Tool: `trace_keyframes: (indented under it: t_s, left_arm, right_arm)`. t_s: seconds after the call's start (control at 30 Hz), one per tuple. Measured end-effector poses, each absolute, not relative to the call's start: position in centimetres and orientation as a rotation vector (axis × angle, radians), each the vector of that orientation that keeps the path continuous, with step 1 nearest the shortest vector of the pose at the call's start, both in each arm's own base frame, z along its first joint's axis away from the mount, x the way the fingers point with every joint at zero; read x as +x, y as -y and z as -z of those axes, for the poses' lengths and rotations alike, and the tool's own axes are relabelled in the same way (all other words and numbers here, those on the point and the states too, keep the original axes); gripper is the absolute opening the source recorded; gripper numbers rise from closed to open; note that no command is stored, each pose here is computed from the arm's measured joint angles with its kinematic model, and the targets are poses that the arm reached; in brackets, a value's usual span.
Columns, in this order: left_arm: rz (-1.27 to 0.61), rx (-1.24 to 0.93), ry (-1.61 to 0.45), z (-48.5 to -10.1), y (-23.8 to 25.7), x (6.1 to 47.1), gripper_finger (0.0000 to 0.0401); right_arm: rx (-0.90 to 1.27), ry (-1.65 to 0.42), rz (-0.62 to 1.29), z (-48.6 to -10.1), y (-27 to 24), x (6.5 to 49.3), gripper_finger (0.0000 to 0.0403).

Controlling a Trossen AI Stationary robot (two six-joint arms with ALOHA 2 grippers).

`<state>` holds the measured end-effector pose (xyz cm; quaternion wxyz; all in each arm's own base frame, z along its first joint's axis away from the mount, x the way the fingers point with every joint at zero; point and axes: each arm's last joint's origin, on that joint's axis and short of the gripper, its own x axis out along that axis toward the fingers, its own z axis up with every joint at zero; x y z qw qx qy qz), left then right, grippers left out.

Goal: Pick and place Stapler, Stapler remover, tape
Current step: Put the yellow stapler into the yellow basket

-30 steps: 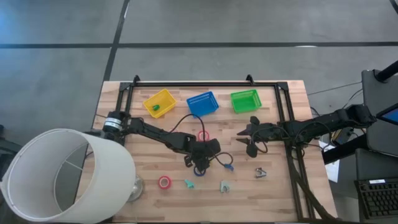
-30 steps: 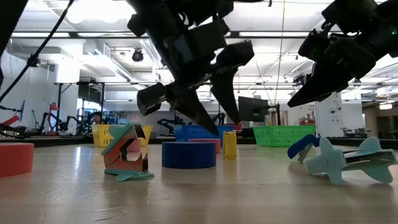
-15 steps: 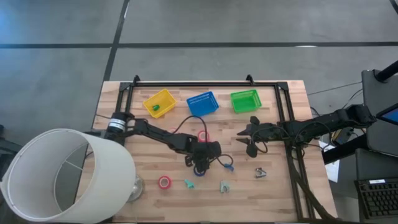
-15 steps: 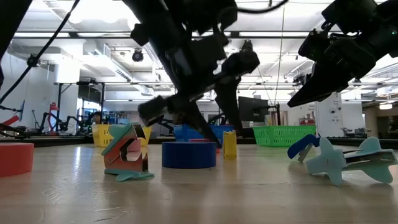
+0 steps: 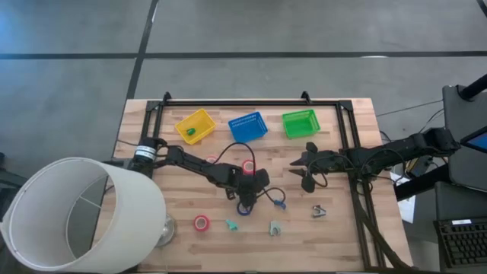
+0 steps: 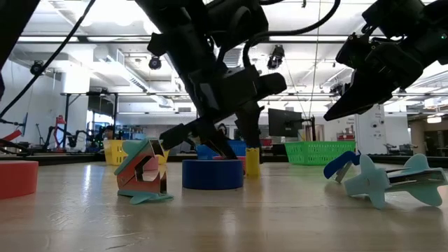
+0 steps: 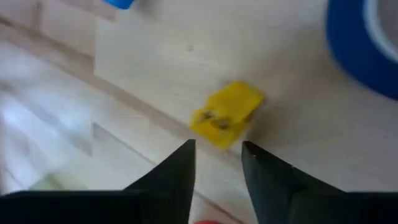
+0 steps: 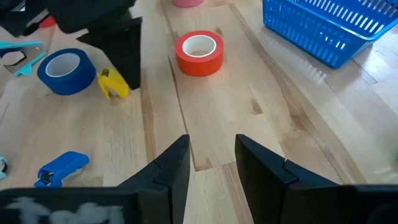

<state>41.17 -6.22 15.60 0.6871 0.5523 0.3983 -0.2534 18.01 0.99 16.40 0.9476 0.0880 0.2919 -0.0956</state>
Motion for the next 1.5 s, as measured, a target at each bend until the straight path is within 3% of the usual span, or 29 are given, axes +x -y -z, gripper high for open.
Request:
trace_keyframes:
  t_s: [0.27,0.4,0.7,0.97,1.3,1.5]
  left_arm:
    - [0.551,1.172,-0.909,-15.5,6.3,41.1,0.0041]
    - [0.558,1.171,-0.935,-15.4,6.3,40.8,0.0030]
    - [0.485,1.290,-1.021,-15.4,6.9,40.3,0.0103]
    - [0.586,1.451,-0.954,-15.6,9.4,39.9,0.0164]
    - [0.447,1.600,-0.981,-16.1,9.8,40.1,0.0175]
    - [0.548,1.770,-0.945,-16.1,11.0,39.8,0.0175]
  right_arm:
    - [0.179,-0.595,0.195,-16.4,-1.0,18.0,0.0114]
    - [0.179,-0.595,0.195,-16.4,-1.0,18.0,0.0117]
    - [0.179,-0.595,0.194,-16.4,-1.0,18.0,0.0116]
    - [0.179,-0.595,0.194,-16.4,-1.0,18.0,0.0107]
    - [0.186,-0.595,0.197,-16.4,-1.0,18.0,0.0113]
    - [0.186,-0.595,0.197,-16.4,-1.0,18.0,0.0109]
